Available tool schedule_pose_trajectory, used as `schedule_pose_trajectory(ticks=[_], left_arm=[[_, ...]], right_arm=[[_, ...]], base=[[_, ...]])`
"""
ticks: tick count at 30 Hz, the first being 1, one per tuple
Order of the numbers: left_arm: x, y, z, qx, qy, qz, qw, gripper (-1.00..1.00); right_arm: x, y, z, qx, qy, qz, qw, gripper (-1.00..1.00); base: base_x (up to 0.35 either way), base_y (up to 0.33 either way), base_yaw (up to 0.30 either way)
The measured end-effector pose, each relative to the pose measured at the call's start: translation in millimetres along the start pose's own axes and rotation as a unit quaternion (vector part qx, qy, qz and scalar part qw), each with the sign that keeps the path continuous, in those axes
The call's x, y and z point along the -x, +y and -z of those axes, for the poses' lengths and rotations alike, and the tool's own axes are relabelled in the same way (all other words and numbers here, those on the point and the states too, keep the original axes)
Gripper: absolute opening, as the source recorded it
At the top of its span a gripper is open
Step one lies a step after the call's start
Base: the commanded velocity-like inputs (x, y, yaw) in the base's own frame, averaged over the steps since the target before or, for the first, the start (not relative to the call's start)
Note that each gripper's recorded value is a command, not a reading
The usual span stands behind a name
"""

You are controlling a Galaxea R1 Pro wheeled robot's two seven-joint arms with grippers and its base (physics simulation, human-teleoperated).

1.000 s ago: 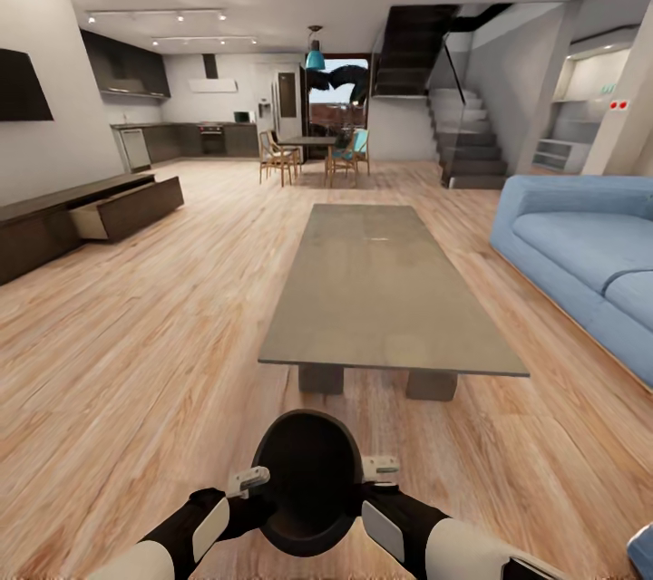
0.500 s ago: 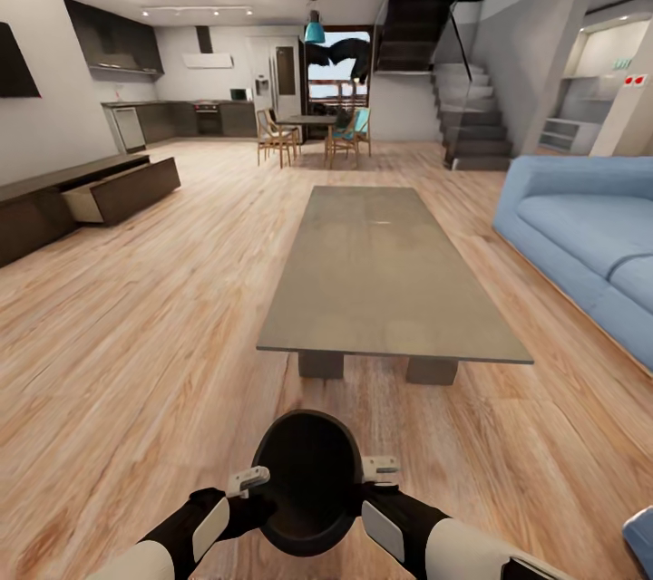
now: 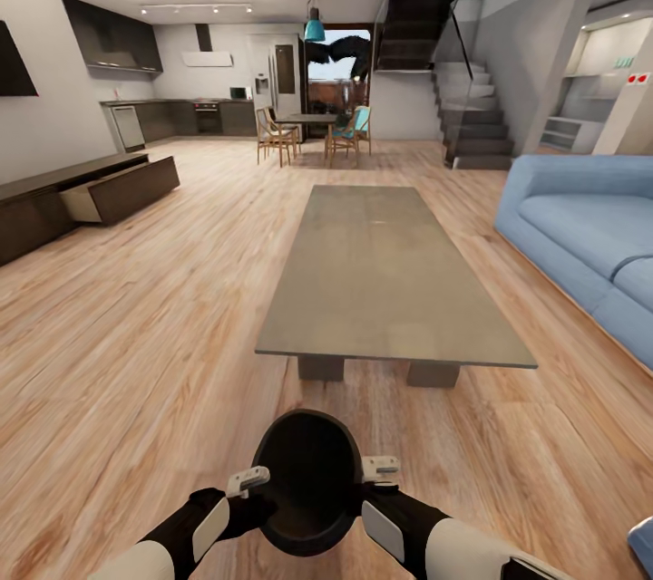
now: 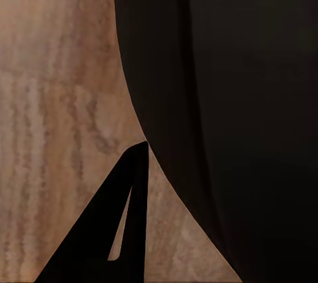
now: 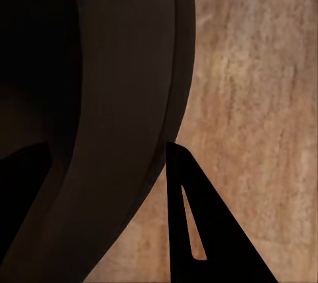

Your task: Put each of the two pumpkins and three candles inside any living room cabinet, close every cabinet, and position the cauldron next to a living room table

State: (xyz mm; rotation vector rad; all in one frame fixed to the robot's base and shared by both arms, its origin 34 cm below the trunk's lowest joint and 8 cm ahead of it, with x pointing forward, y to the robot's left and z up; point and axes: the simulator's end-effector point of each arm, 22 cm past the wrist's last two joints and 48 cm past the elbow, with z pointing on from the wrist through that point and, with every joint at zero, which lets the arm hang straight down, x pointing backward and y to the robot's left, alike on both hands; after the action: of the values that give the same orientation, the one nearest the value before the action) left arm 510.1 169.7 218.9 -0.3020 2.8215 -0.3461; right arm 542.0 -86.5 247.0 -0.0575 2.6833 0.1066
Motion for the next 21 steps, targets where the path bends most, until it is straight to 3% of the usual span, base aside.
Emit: schedule_pose_trajectory(ticks=[8, 21], left_arm=[[0.2, 0.0, 0.0, 0.0, 0.0, 0.0, 1.0, -1.0], [-0.1, 0.0, -0.1, 0.0, 0.0, 0.0, 1.0, -1.0]], right_arm=[[0.2, 0.1, 0.0, 0.0, 0.0, 0.0, 1.0, -1.0], [-0.1, 0.0, -0.1, 0.0, 0.0, 0.0, 1.0, -1.0]], base=[[0.276, 0.0, 0.0], [0.173, 0.0, 0.0]])
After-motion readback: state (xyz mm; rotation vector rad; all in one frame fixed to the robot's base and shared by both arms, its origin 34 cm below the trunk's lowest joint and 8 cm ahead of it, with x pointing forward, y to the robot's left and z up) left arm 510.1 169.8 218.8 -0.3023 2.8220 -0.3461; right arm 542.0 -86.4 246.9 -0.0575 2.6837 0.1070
